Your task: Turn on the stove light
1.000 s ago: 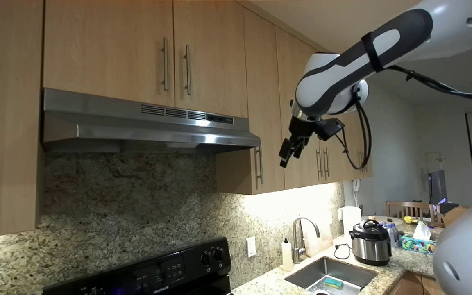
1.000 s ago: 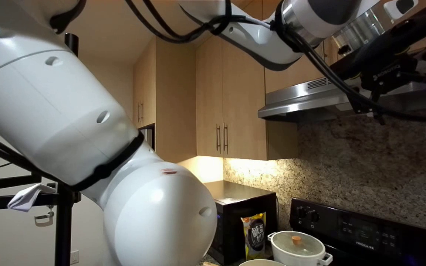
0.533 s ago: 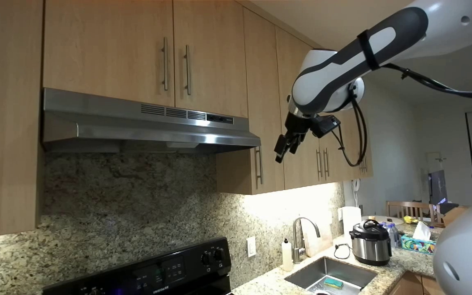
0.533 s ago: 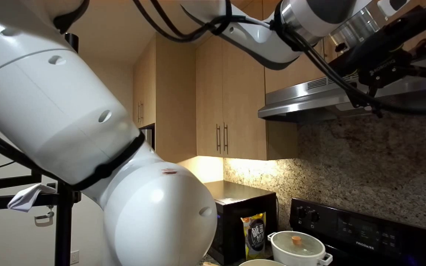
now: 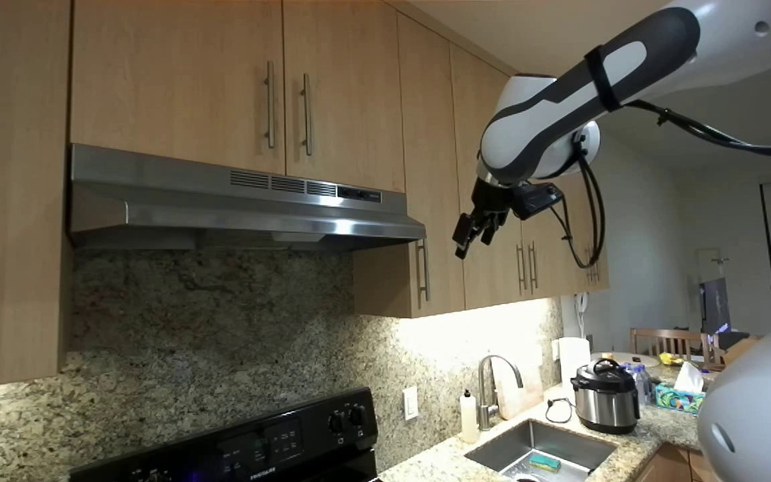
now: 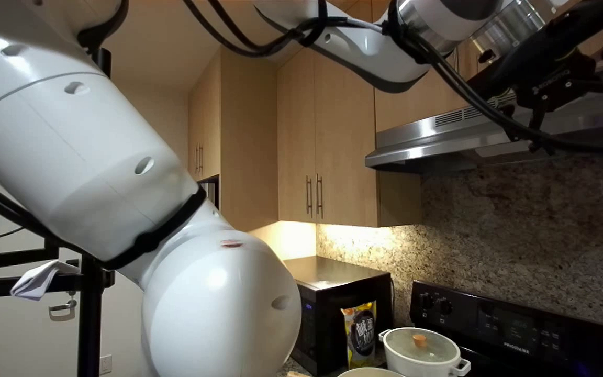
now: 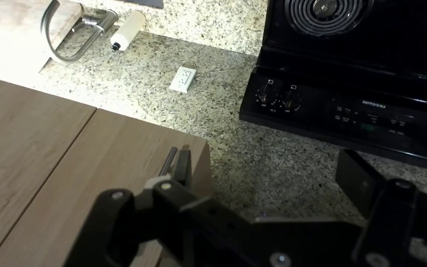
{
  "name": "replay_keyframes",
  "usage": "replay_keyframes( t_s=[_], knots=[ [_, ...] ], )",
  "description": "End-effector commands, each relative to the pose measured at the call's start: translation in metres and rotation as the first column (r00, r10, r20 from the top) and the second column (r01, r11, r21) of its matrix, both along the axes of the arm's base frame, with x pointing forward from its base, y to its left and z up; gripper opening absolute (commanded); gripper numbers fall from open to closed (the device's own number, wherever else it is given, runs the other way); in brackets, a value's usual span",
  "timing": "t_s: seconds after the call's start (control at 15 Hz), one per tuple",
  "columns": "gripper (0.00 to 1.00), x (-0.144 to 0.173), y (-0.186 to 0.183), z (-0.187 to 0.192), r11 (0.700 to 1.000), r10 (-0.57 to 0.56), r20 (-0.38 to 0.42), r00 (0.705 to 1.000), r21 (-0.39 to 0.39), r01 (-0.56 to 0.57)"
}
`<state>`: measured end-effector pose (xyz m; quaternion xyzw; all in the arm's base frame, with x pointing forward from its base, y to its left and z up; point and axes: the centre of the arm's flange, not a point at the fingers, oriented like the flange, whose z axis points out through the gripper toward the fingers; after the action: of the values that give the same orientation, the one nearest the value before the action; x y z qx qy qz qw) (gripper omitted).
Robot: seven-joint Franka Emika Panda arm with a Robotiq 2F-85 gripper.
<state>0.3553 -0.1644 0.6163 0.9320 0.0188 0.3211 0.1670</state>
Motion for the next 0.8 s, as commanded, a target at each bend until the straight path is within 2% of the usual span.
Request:
replay_keyframes(
  t_s=[0.0,0.4,0.73],
  knots=[
    [1.00,0.009,0.012,0.016,0.999,-0.015,0.046,0.999,-0.045,0.017],
    [1.00,0.023,0.034,0.055,0.995,0.052,0.162,0.986,-0.098,-0.036],
    [1.00,0.038,0.050,0.070,0.991,0.081,0.235,0.968,-0.119,-0.054]
  ],
)
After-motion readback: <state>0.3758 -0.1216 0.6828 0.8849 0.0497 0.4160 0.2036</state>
